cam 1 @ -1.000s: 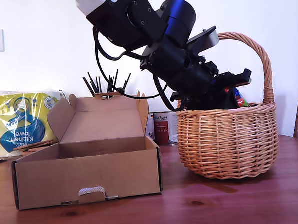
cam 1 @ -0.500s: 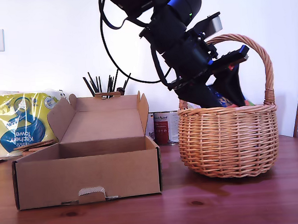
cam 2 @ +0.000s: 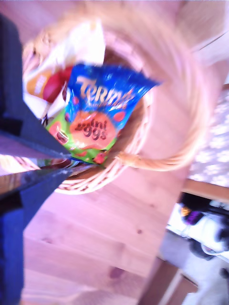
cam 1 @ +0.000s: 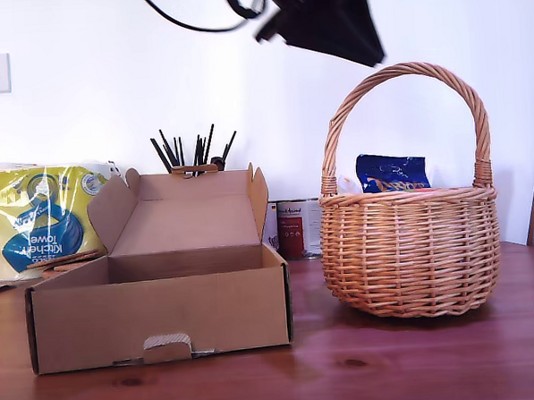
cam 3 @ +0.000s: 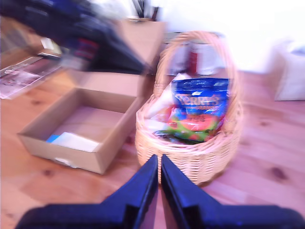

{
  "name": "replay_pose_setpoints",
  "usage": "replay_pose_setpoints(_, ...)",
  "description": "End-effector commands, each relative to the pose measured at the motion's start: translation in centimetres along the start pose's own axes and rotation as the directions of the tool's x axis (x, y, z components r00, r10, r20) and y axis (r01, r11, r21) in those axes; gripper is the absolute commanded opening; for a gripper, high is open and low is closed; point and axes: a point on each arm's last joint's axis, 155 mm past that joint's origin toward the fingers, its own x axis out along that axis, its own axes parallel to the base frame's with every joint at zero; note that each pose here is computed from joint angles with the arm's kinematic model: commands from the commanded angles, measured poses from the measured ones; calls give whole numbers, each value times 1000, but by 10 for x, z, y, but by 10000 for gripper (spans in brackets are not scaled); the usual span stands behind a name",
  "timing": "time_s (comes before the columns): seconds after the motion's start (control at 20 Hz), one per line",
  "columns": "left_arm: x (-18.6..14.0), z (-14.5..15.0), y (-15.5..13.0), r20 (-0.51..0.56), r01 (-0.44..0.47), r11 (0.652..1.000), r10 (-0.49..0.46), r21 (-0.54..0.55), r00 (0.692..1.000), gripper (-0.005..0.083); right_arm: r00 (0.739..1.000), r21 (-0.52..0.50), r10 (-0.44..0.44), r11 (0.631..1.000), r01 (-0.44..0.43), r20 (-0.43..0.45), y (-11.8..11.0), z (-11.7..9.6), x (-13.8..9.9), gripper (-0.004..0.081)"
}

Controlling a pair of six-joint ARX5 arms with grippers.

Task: Move the bags of Easter eggs from the cardboard box on the left into the woven basket on the right side.

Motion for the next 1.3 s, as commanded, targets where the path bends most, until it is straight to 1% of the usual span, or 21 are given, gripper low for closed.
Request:
replay_pose_setpoints(0.0,13,-51,3,-91,-23,1000,22,-7,996,1,999,-21,-33,999,33,2,-6,-1,1,-12)
replay_pose_setpoints(0.1,-6,-73,11,-53,-85,996,85,-1,995,1,997,-30,-75,997,74,-12,-14,-6,4,-12)
replay_pose_setpoints(0.15,-19,-85,18,-34,-119,993,119,-6,992,1,997,-35,-80,996,80,-9,-15,-7,6,-12)
replay_pose_setpoints(0.25,-48,-106,31,15,-175,984,176,-38,984,1,996,-32,-81,996,81,24,-16,-5,12,-12)
replay_pose_setpoints(0.35,-80,-123,47,78,-237,968,244,-88,967,1,995,2,-80,997,80,62,-17,-2,19,-12)
replay_pose_setpoints(0.45,-113,-133,63,148,-295,946,314,-137,938,1,994,15,-79,997,78,82,-17,-3,24,-12)
replay_pose_setpoints(0.5,-130,-137,68,184,-319,935,344,-153,921,1,993,40,-79,996,76,92,-17,-2,25,-12)
replay_pose_setpoints(0.6,-160,-145,76,236,-361,915,397,-183,887,1,989,85,-81,994,71,126,-18,6,26,-12)
replay_pose_setpoints(0.75,-206,-156,81,292,-422,878,475,-227,830,1,983,90,-78,994,63,166,-17,16,24,-12)
replay_pose_setpoints(0.8,-220,-155,80,313,-435,868,493,-238,812,1,983,90,-77,994,62,168,-17,16,24,-12)
replay_pose_setpoints(0.9,-246,-144,74,396,-444,863,506,-243,766,1,985,95,-76,994,62,155,-17,13,25,-12)
replay_pose_setpoints(1.05,-264,-141,65,446,-442,863,505,-245,739,2,990,98,-76,993,65,116,-17,3,26,-12)
replay_pose_setpoints(1.25,-265,-143,64,441,-442,863,505,-245,742,2,996,103,-73,992,68,44,-16,-15,28,-12)
